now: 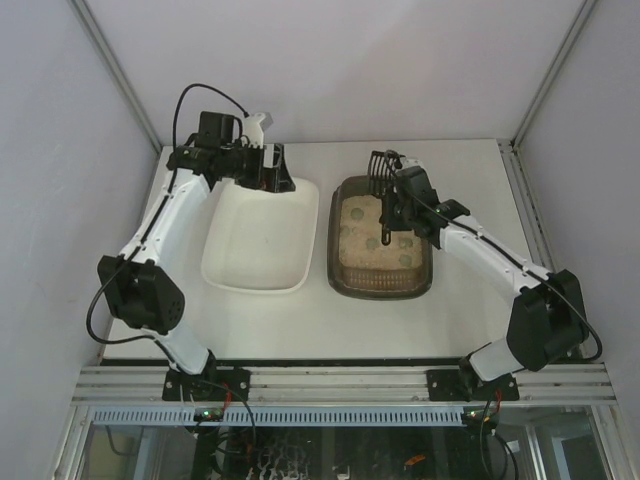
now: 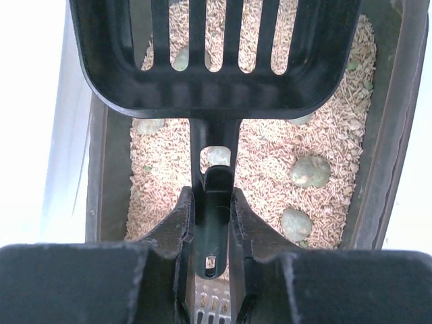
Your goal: Clean the litter box
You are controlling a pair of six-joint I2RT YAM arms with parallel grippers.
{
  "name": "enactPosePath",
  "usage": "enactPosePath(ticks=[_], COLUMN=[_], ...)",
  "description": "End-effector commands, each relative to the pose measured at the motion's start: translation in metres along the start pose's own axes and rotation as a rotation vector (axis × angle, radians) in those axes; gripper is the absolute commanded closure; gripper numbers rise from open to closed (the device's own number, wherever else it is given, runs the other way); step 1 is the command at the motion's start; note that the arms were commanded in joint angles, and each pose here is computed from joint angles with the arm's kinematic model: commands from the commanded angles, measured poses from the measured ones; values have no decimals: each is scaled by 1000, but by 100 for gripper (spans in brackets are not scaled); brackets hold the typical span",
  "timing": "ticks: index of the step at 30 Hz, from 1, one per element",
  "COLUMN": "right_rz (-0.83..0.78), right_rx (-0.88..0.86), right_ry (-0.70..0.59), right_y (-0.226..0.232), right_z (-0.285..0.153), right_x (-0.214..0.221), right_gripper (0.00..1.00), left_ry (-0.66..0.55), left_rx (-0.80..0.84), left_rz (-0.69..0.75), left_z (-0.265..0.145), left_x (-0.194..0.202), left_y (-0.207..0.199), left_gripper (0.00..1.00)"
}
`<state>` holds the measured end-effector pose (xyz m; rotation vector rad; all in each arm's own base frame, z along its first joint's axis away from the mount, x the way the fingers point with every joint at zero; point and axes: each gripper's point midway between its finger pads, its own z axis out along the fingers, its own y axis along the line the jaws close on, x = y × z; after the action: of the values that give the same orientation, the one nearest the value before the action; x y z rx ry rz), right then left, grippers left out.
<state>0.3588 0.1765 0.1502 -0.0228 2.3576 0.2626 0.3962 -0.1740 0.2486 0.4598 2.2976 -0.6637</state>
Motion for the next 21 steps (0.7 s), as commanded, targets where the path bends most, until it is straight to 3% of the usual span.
enactPosePath(ticks=[1, 4, 8, 10, 21], right_rz=[17, -2, -50, -61, -96], right_rx=[-55, -81, -127, -154, -167], right_ry=[91, 133, 173, 186, 185], right_y=[5, 15, 31, 37, 41], right_z=[-17, -27, -40, -47, -61], right_x=[15, 30, 46, 50, 59], right_gripper=[100, 100, 100, 100, 100], left_ry=[-16, -10, 26, 67, 201], left_rx=[147, 197, 155, 157, 287], left_rz=[-120, -189, -67, 7, -29], left_z=[15, 32, 55, 71, 111], left_x=[-17, -30, -40, -36, -7], left_y=[-24, -36, -57, -75, -109], left_gripper=[0, 0, 0, 0, 0])
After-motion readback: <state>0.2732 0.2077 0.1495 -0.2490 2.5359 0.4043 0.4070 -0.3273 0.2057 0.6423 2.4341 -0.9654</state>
